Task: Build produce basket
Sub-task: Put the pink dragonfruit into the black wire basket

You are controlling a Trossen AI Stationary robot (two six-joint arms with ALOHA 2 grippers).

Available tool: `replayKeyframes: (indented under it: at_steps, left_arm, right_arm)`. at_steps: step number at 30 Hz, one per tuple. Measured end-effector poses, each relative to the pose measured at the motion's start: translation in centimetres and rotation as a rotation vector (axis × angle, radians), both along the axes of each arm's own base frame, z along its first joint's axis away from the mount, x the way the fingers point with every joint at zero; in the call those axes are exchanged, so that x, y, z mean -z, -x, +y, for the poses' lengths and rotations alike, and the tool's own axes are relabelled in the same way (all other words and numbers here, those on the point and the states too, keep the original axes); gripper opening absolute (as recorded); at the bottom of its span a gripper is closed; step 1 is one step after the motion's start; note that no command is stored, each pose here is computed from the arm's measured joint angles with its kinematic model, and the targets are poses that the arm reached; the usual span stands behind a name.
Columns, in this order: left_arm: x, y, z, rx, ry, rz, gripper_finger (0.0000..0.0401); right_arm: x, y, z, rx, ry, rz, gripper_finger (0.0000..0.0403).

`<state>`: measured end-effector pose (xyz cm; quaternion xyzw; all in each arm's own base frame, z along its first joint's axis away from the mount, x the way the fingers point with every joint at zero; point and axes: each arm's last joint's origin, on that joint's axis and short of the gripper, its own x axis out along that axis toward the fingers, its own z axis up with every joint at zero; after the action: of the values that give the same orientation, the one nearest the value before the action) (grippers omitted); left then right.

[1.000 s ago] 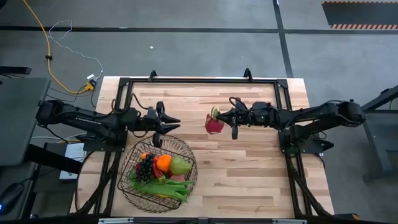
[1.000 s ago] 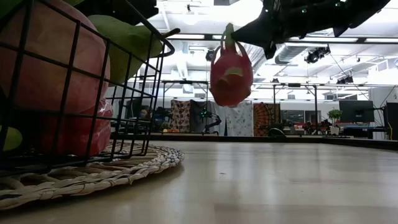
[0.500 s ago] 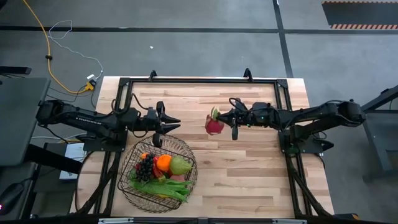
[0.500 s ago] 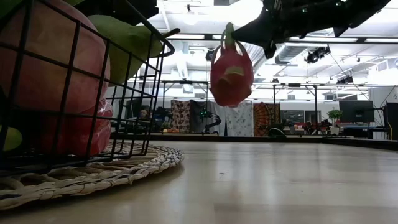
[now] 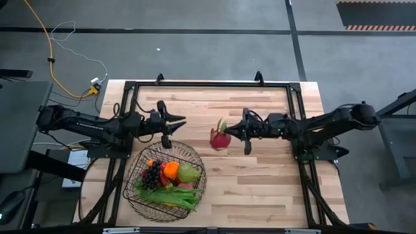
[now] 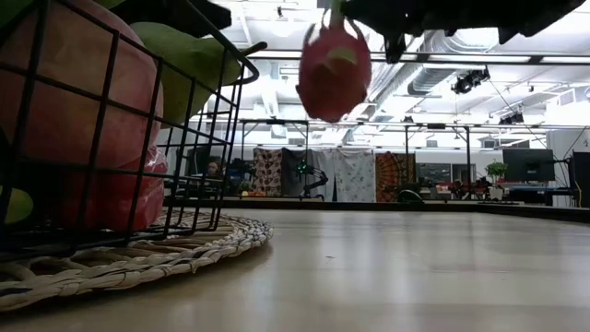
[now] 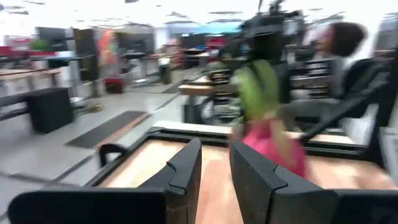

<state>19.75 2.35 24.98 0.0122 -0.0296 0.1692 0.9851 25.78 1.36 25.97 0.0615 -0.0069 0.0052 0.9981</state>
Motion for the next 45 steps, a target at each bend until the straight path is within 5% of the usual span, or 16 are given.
replayKeyframes:
  at_steps: [8, 19, 29, 45]
  left_arm:
    - [0.3, 0.2, 0.2, -0.069, 0.006, 0.035, 0.0074]
    - [0.8, 0.4, 0.6, -0.221, 0.012, 0.091, 0.0074]
    - [1.1, 0.4, 0.5, -0.211, 0.01, 0.126, 0.0074]
    - [1.3, 0.3, 0.4, -0.145, 0.011, 0.144, 0.0074]
  right_arm:
    - [-1.2, -4.1, 1.7, -0.064, 0.002, -0.068, 0.0]
    - [-5.2, -11.6, 5.9, -0.34, 0.096, -0.126, 0.0]
    - [-3.5, -18.8, 8.0, -0.442, 0.109, -0.099, 0.0]
    - [-1.7, -20.8, 8.1, -0.383, 0.164, -0.046, 0.0]
